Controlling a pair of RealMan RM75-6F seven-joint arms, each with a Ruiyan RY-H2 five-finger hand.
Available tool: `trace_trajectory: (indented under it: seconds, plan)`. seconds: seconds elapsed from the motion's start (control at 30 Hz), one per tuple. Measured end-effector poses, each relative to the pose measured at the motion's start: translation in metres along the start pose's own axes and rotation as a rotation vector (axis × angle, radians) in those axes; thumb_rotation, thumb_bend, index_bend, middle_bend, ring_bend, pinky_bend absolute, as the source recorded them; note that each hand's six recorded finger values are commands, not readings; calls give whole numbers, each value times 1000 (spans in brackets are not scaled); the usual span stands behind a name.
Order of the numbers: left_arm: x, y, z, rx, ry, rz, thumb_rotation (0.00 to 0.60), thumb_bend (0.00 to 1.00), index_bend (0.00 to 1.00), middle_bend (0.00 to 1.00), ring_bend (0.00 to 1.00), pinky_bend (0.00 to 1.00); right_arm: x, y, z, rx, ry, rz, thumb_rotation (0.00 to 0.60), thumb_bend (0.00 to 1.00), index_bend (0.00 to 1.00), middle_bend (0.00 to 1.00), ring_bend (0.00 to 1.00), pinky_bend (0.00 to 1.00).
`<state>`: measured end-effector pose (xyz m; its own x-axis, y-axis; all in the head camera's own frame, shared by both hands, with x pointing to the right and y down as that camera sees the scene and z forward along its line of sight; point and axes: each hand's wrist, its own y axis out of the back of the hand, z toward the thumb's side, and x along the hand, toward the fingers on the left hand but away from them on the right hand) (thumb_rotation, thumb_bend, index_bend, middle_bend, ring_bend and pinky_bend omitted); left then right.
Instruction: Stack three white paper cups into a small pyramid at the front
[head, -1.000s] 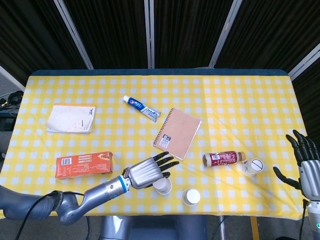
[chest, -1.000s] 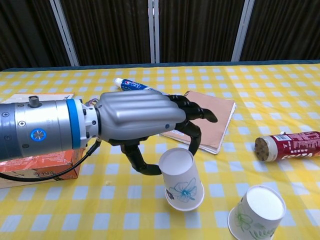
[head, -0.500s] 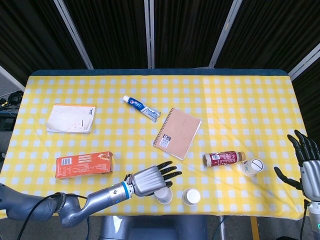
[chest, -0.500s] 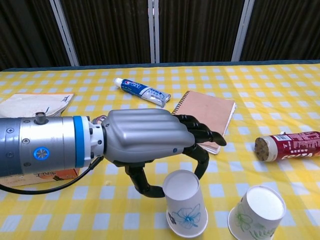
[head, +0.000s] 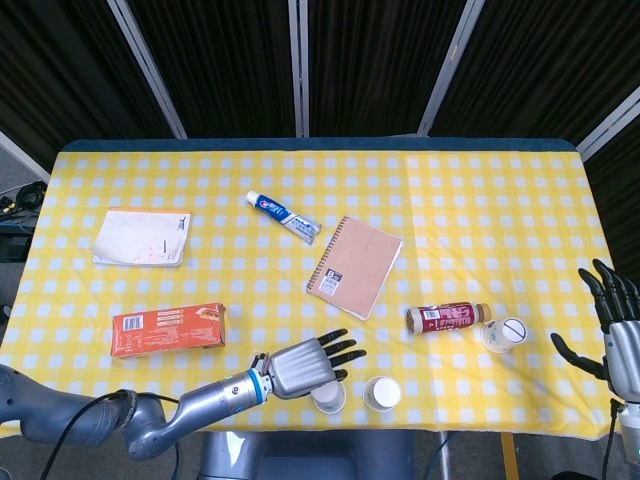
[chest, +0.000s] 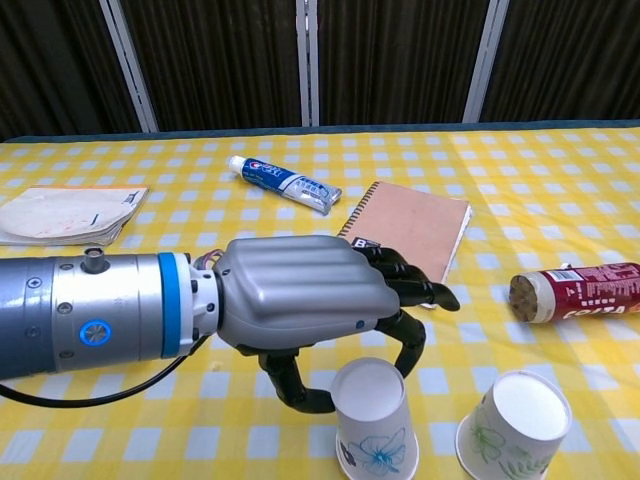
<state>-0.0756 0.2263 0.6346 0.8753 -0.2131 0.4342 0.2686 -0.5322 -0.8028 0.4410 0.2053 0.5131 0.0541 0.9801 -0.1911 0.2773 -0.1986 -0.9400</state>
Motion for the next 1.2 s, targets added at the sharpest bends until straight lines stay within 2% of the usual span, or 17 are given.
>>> trace_trajectory:
  seconds: [0.07,0.2,0.3,0.63,0.83,1.03,1.2]
  plan:
    - [0,0,0,4,4,3,600,339,375,0,0,0,0,0,0,0,0,0,600,128,89,0,0,0]
    - [0,-1,-2,13,16,3,600,335,182,0,0,0,0,0,0,2,1,-1,600,128,89,0,0,0]
    - [-1,-2,-1,7,23,5,600,322,96,0,0,0,1,0,1,4,3,-1,600,128,88,0,0,0]
    - [-6,1,-3,6,43,26,600,292,62,0,0,0,4,1,5,9,14,-5,600,128,89,0,0,0]
    - [-17,6,-17,0,100,56,600,293,51,0,0,0,5,0,6,14,19,-2,600,127,89,0,0,0]
    - [-50,13,-50,-25,237,114,600,292,19,0,0,0,4,-1,6,19,18,-3,600,128,89,0,0,0]
    - [-100,15,-88,-51,406,164,600,292,0,0,0,0,4,-5,7,34,19,10,600,128,89,0,0,0]
